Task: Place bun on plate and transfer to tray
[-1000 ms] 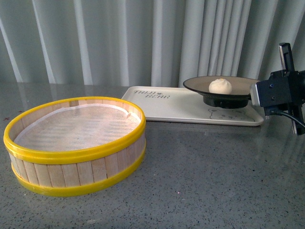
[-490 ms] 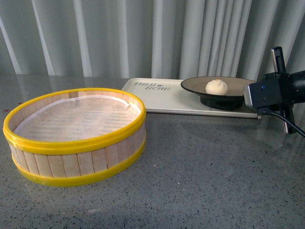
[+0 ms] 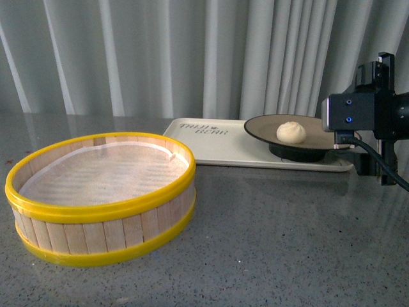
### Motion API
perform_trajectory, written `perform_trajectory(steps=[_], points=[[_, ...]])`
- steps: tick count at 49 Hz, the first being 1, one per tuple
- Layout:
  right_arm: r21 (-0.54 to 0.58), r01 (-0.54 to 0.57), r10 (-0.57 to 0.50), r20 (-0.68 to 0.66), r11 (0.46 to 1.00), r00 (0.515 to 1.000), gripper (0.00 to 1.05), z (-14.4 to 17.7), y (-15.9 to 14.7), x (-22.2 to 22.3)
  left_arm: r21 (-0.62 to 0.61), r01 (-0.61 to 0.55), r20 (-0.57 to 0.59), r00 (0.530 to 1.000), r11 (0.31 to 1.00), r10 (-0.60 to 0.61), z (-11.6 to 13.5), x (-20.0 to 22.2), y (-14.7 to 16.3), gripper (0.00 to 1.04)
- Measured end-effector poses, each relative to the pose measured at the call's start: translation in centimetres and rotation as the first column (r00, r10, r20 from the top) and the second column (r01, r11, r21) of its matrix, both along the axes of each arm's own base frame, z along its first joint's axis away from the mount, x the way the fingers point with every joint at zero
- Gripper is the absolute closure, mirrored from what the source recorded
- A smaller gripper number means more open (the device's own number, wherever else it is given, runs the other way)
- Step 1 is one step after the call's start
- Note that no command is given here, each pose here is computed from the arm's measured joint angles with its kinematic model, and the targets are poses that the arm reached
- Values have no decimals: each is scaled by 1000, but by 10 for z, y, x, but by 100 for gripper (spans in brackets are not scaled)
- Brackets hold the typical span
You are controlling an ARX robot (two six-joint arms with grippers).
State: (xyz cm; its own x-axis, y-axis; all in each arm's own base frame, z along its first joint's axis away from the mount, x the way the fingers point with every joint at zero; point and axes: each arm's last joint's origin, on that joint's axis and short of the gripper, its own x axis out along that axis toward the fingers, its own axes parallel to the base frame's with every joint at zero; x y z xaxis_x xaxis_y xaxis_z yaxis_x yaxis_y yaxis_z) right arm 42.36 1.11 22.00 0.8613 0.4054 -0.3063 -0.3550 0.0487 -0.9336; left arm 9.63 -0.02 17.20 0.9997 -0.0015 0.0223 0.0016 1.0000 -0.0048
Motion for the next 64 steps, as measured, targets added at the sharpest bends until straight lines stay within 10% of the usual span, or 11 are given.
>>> perform_trajectory(steps=[12,27,38,49,64], points=[[321,229,-216,-75,919,973,9,49,13,-59,0,0,0,1000,1000,0,0,0,0,7],[700,470,-404,-275,538,872,10,71,2,-106,0,0,0,1000,1000,0,0,0,0,7],[909,401,-377,-333,117,864,54,30,-10,-154,0,0,0,1000,1000,0,0,0,0,7],[908,415,-361,-365,67,858,104,-7,-11,-204,0,0,0,1000,1000,0,0,0,0,7],[908,414,-360,-367,61,858,103,-30,-11,-244,0,0,0,1000,1000,0,0,0,0,7]])
